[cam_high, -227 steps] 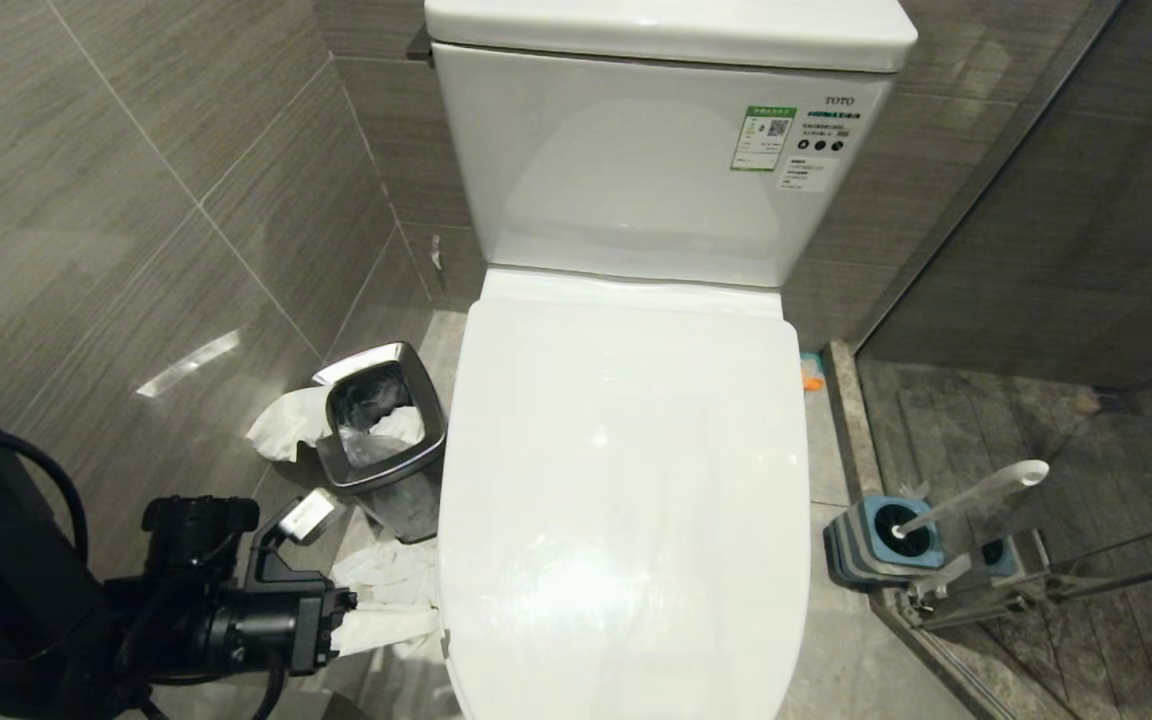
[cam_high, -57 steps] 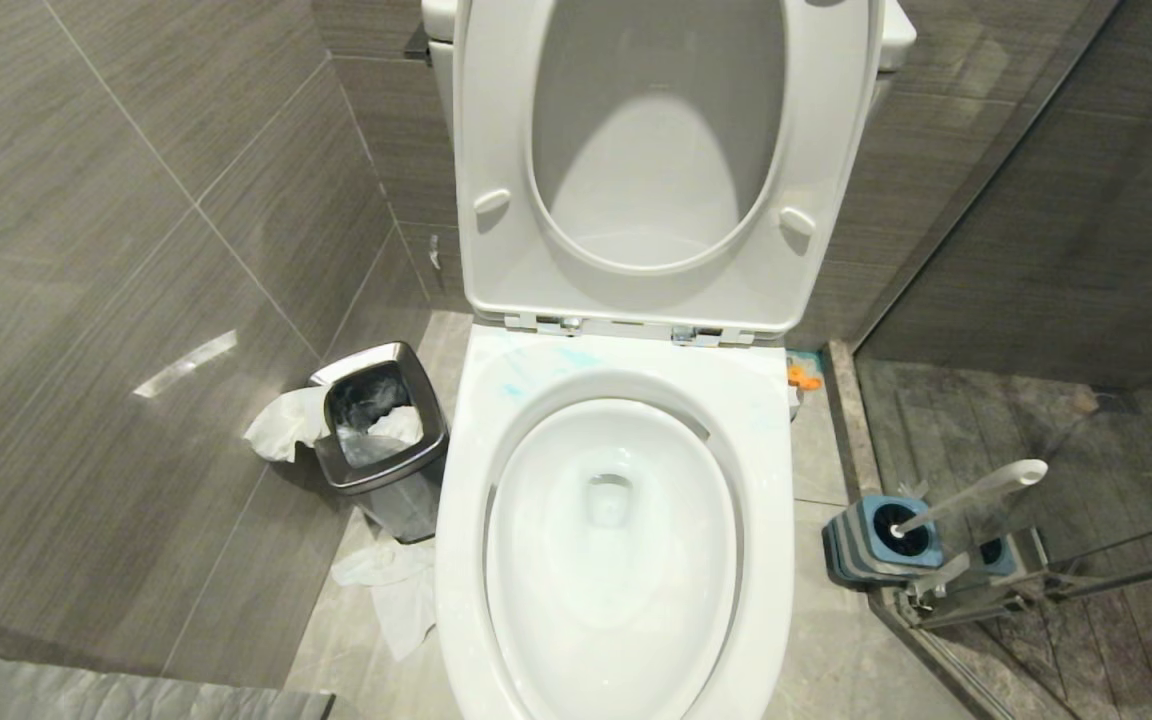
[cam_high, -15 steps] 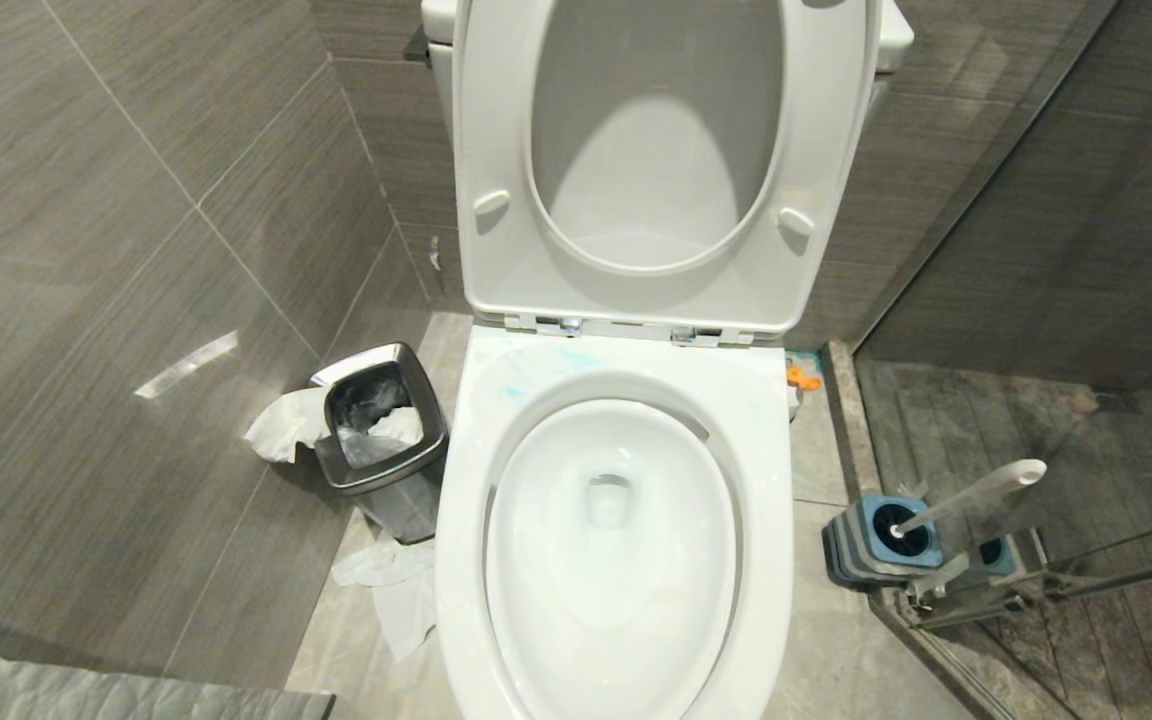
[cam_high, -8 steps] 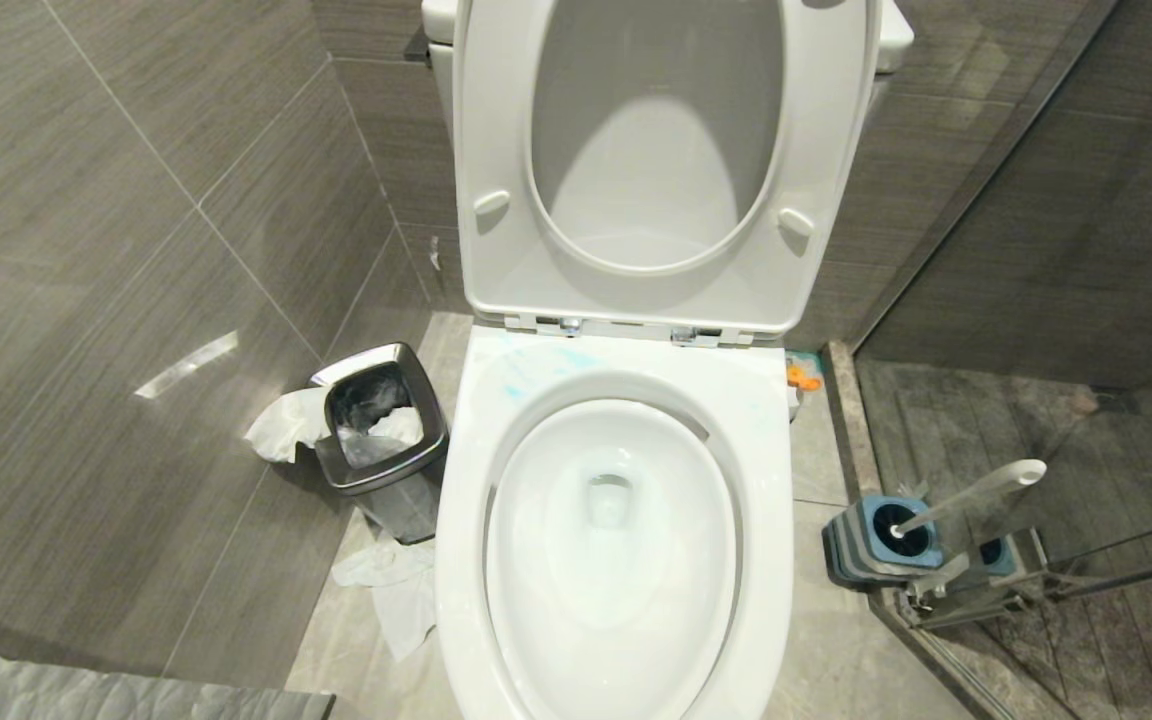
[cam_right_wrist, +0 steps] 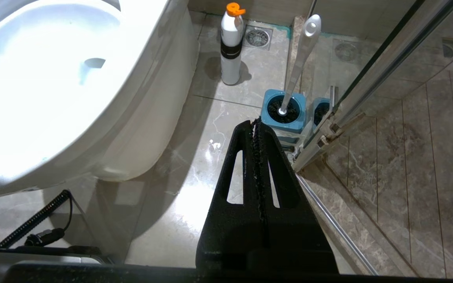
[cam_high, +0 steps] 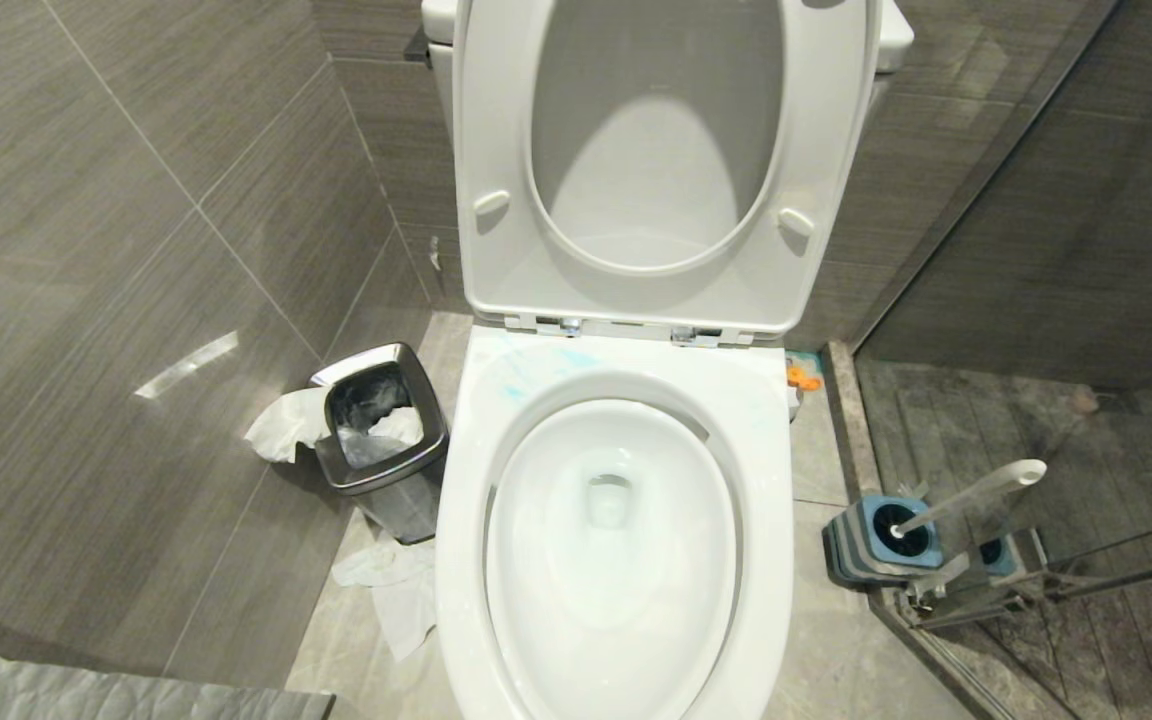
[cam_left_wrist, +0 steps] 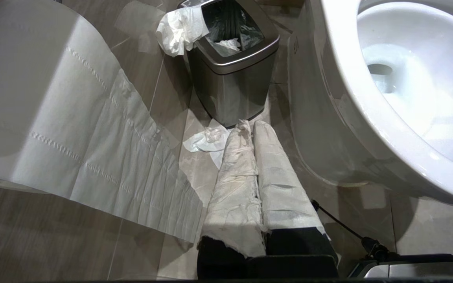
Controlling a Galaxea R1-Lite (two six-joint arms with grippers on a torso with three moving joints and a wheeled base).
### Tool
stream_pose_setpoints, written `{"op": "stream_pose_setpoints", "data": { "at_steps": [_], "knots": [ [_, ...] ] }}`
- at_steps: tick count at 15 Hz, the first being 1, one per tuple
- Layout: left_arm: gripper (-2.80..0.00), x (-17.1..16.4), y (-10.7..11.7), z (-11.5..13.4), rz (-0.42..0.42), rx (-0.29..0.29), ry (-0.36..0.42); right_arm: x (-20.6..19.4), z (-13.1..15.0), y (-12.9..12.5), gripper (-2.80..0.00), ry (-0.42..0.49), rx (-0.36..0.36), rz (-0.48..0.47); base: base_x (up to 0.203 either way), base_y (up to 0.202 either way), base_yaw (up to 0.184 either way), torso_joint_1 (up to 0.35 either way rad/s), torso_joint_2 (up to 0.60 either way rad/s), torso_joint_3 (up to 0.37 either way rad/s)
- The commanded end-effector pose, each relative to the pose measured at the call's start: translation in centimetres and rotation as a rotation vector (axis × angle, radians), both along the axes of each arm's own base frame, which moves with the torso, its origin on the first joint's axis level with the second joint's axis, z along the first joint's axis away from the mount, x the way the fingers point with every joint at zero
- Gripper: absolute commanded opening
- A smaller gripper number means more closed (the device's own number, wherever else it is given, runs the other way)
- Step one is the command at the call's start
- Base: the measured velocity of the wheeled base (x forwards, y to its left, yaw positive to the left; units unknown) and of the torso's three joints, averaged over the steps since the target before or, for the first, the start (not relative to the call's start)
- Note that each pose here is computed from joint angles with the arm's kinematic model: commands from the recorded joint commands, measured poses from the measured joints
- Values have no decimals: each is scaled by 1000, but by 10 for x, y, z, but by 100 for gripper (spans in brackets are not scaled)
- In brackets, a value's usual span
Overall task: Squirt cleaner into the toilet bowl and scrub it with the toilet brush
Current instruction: Pour in the cleaning agent
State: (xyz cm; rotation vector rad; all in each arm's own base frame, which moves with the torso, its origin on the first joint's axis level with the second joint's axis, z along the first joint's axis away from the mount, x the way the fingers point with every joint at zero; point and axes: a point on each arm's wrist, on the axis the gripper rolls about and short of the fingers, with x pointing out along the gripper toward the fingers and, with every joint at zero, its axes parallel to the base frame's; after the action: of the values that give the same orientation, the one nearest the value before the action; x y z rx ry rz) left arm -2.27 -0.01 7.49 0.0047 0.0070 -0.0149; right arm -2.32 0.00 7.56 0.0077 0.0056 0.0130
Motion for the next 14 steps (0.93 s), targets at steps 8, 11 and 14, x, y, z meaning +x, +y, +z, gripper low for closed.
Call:
{"op": "stream_pose_setpoints", "data": {
  "at_steps": [8,11,14],
  "knots": [
    [-280,0,0,0,0,0,4,-1,2,0,-280,2,6,-3,0,0,0,0,0,0],
    [-280,0,0,0,0,0,4,-8,13,0,-280,32,18,-18,0,0,0,0,0,0],
    [-280,0,0,0,0,0,4,-25,33,-1,-280,108,34,-23,0,0,0,0,0,0]
  ]
}}
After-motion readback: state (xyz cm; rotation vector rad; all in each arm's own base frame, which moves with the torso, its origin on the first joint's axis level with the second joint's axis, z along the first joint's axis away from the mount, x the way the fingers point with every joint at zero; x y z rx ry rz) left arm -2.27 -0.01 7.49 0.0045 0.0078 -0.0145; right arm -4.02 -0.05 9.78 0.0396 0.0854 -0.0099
